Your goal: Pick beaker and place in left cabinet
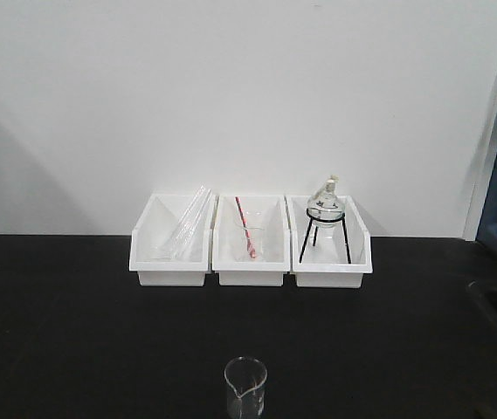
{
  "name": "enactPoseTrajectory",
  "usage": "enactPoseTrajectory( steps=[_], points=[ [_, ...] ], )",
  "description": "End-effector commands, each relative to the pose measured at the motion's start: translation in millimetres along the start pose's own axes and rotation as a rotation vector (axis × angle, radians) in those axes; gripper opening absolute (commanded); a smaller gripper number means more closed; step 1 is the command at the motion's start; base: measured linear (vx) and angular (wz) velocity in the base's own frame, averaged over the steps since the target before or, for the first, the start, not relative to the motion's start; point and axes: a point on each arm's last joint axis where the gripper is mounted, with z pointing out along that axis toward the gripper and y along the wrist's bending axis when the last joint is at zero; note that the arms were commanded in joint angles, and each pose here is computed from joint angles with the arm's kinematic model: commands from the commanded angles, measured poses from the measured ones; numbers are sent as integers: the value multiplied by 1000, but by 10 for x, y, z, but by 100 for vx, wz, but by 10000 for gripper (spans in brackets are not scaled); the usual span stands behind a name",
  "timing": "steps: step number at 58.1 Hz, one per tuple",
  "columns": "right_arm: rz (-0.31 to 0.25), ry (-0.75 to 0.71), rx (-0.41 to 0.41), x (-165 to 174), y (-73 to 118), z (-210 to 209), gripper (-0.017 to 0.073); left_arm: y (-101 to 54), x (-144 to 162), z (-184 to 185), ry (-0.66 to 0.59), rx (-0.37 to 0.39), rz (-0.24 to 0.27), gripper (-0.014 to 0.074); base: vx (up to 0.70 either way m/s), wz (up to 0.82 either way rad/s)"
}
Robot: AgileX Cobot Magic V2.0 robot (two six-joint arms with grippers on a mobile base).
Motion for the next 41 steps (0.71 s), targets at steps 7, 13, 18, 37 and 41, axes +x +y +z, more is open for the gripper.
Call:
enactPoseTrajectory(
  steps=[7, 13, 18, 37, 41],
  points=[
    [-50, -242, -102, -206, 72, 282, 521, 0, -26, -13, -77, -7, -6, 1, 0, 0],
    [-144, -341, -238, -203, 212, 395, 522, 0, -26, -13, -77, -7, -6, 1, 0, 0],
    [-184, -349, -333, -142, 303, 469, 524, 0, -26, -13, -77, -7, -6, 1, 0, 0],
    [-184, -285, -545, -28, 685, 880, 545, 0, -26, -13, -77, -7, -6, 1, 0, 0],
    [-208, -271, -580, -81, 831, 993, 549, 0, -26, -13, -77, -7, -6, 1, 0, 0]
  ],
)
